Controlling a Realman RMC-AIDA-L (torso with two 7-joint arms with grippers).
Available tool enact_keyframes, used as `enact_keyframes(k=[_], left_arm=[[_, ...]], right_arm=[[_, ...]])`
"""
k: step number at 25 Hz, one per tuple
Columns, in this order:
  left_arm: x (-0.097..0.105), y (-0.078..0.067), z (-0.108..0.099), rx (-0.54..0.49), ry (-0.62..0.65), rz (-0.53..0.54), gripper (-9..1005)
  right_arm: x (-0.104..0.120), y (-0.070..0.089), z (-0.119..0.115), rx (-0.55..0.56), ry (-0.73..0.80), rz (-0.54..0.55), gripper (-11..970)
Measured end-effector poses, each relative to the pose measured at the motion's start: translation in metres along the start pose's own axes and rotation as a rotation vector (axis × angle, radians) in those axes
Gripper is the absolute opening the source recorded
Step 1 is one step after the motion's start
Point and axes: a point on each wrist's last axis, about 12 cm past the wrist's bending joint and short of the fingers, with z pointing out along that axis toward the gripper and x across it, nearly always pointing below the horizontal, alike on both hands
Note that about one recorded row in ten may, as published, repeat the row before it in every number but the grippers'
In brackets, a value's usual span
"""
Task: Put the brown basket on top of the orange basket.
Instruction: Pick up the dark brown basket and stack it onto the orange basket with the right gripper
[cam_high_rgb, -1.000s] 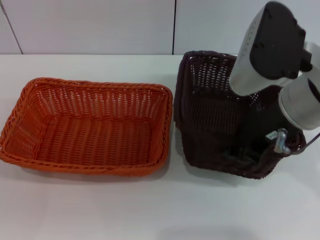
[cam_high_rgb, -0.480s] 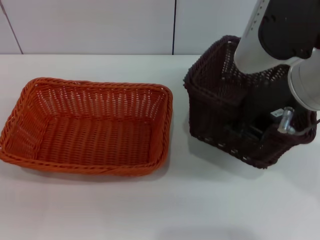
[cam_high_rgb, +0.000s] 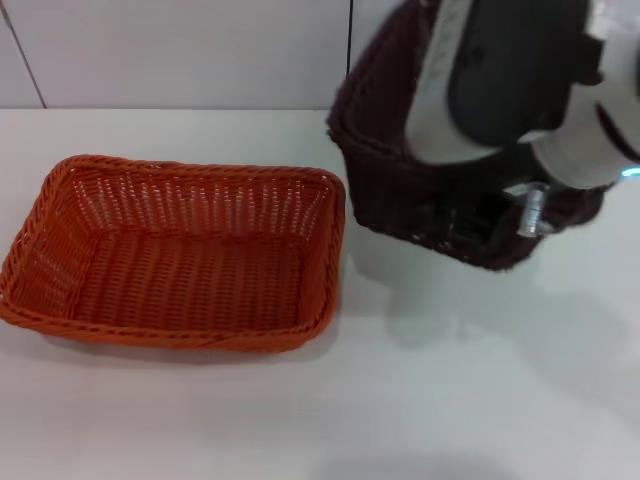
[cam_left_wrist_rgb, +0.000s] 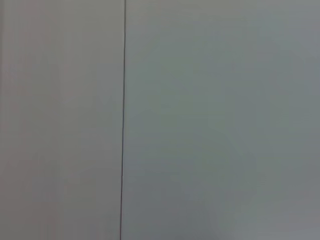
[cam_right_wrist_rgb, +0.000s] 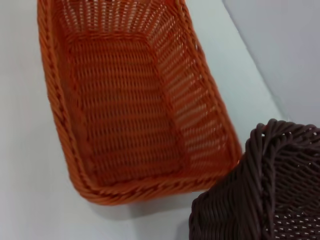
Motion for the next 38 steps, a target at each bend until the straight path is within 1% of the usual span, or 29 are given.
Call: enact_keyframes(k=[2,3,6,7,9,13,17,24,27,30,35,38], left_arm=[[0.001,0.001,-0.001,-0.002,0.005,-0.006,786],[0.002,0.001,-0.001,-0.002,0.009,-0.007,786],[0.003,0.001,-0.001,-0.006,0.014,-0.011,786],[0.003,0.001,-0.001,-0.006,0.014,-0.011,786],[0.003,0.001,-0.001,-0.006,0.015,-0.017,785],[0.003,0.000,-0.002,-0.006,0.016,-0.022,785],[0.004,0.000,-0.002,-0.007,0.018,-0.024,785],[0.004,-0.001,-0.002,-0.007,0.017,-0.025,785],[0.003,-0.002,-0.001,-0.005,0.017,-0.026,785],[0.003,-0.004,0.001,0.001,0.016,-0.029,785],[0.003,-0.007,0.003,0.007,0.024,-0.032,785],[0.004,-0.007,0.002,0.008,0.028,-0.032,785]], right_arm=[[-0.009,0.005,0.003,0.034,-0.010,-0.114,151],[-0.017,0.014,0.006,0.055,-0.023,-0.243,152],[-0.027,0.027,0.012,0.100,-0.038,-0.433,154],[-0.027,0.027,0.012,0.100,-0.038,-0.433,154],[-0.032,0.034,0.016,0.135,-0.042,-0.537,156],[-0.036,0.045,0.021,0.144,-0.055,-0.682,158],[-0.031,0.052,0.026,0.150,-0.079,-0.794,161],[-0.016,0.063,0.036,0.177,-0.122,-0.938,166],[-0.009,0.072,0.041,0.187,-0.142,-1.013,168],[-0.006,0.077,0.044,0.202,-0.160,-1.049,170],[0.000,0.081,0.050,0.197,-0.159,-1.080,173],[0.004,0.083,0.055,0.223,-0.170,-1.098,175]])
